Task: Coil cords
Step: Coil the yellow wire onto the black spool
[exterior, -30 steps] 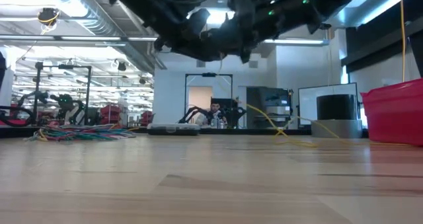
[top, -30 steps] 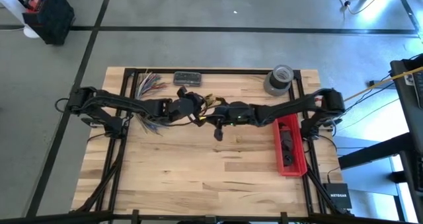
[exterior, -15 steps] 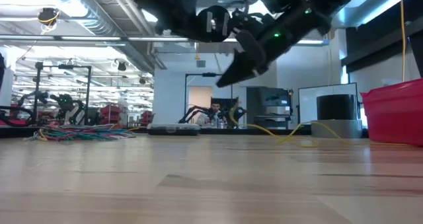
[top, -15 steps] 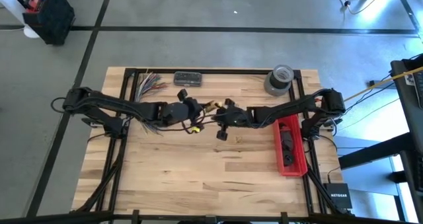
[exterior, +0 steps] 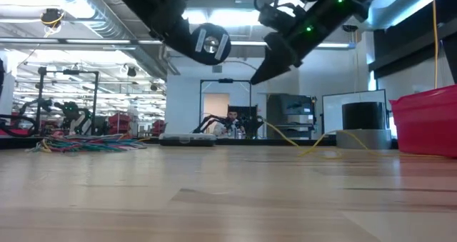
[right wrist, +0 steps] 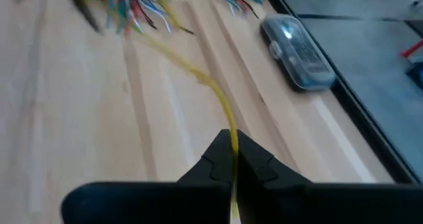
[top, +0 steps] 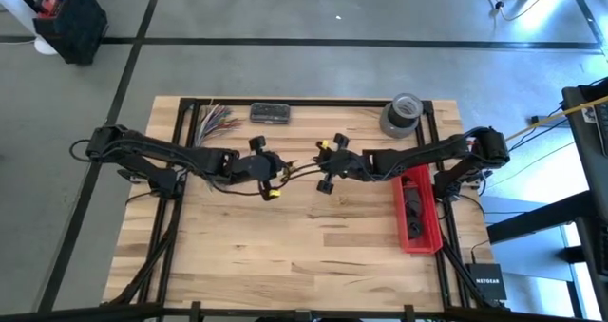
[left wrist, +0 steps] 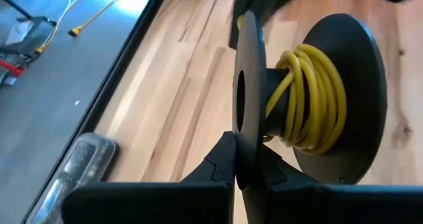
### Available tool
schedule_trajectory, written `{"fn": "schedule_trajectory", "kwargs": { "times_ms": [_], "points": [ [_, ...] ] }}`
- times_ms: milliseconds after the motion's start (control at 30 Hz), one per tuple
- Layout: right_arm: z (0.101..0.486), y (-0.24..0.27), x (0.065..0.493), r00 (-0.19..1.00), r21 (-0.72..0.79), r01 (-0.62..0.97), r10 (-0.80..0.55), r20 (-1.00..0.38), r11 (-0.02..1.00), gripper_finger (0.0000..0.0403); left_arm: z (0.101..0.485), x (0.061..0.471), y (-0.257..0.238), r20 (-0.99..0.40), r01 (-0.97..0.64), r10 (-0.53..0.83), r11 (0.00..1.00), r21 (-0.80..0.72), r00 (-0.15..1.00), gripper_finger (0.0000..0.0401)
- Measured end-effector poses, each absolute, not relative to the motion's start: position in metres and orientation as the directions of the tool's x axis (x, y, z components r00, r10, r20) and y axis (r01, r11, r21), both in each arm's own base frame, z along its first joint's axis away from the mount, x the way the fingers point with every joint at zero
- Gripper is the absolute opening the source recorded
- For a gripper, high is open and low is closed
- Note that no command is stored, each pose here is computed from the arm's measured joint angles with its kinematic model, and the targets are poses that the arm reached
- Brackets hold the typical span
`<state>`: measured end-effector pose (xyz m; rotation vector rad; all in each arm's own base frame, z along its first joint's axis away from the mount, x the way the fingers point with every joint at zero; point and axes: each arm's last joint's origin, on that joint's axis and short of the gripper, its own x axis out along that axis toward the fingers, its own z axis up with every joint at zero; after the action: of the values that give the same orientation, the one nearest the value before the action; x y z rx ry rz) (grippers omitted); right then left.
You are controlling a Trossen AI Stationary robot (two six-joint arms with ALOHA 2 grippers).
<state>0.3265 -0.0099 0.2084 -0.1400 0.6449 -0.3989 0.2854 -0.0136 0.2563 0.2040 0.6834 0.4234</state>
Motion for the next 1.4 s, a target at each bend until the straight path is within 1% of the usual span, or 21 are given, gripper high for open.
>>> {"fn": "schedule_trajectory", "kwargs": {
  "times_ms": [100, 167, 233, 300, 400, 467, 567, 733, 833, 967, 1167, 1267, 1400],
  "points": [
    [0.210, -0.009, 0.329, 0.754, -0.217, 0.292, -0.364, -0.547, 0.931, 0.0015, 0.255, 0.285, -0.012, -0.573, -0.315, 0.446, 0.894, 0.319, 0.687, 0.0000],
    [0.211, -0.009, 0.328, 0.756, -0.222, 0.279, -0.356, -0.549, 0.934, 0.0038, 0.255, 0.285, -0.011, -0.573, -0.320, 0.449, 0.893, 0.316, 0.686, 0.0000],
    [0.217, -0.008, 0.324, 0.728, -0.247, 0.247, -0.348, -0.590, 0.937, 0.0065, 0.254, 0.285, -0.011, -0.583, -0.325, 0.449, 0.893, 0.310, 0.678, 0.0000],
    [0.232, -0.004, 0.319, 0.710, -0.221, 0.195, -0.293, -0.640, 0.956, 0.0091, 0.253, 0.283, -0.011, -0.597, -0.324, 0.451, 0.893, 0.314, 0.664, 0.0000],
    [0.248, 0.002, 0.306, 0.681, -0.139, 0.113, -0.179, -0.710, 0.984, 0.0123, 0.251, 0.282, -0.011, -0.609, -0.321, 0.452, 0.892, 0.319, 0.651, 0.0000],
    [0.246, 0.007, 0.298, 0.651, -0.114, 0.072, -0.133, -0.748, 0.991, 0.0137, 0.251, 0.282, -0.011, -0.610, -0.325, 0.452, 0.892, 0.315, 0.651, 0.0000],
    [0.232, 0.010, 0.293, 0.651, -0.116, 0.065, -0.130, -0.748, 0.991, 0.0148, 0.251, 0.282, -0.011, -0.609, -0.326, 0.452, 0.892, 0.312, 0.652, 0.0000],
    [0.178, 0.013, 0.296, 0.731, -0.098, 0.075, -0.121, -0.672, 0.992, 0.0147, 0.251, 0.282, -0.011, -0.609, -0.330, 0.452, 0.892, 0.309, 0.652, 0.0000],
    [0.155, 0.013, 0.303, 0.772, -0.088, 0.081, -0.119, -0.624, 0.993, 0.0145, 0.251, 0.282, -0.011, -0.607, -0.331, 0.452, 0.892, 0.308, 0.654, 0.0000],
    [0.128, 0.013, 0.311, 0.729, -0.098, 0.076, -0.122, -0.673, 0.992, 0.0145, 0.251, 0.283, -0.011, -0.605, -0.332, 0.452, 0.892, 0.307, 0.655, 0.0000],
    [0.106, 0.014, 0.325, 0.685, -0.108, 0.070, -0.126, -0.717, 0.992, 0.0141, 0.251, 0.283, -0.010, -0.604, -0.333, 0.452, 0.892, 0.306, 0.656, 0.0000],
    [0.104, 0.014, 0.330, 0.679, -0.111, 0.068, -0.128, -0.723, 0.991, 0.0120, 0.251, 0.283, -0.010, -0.605, -0.333, 0.452, 0.892, 0.307, 0.655, 0.0000],
    [0.104, 0.014, 0.332, 0.666, -0.120, 0.053, -0.125, -0.736, 0.991, 0.0059, 0.251, 0.282, -0.010, -0.606, -0.333, 0.453, 0.892, 0.307, 0.654, 0.0000]
  ]
}}
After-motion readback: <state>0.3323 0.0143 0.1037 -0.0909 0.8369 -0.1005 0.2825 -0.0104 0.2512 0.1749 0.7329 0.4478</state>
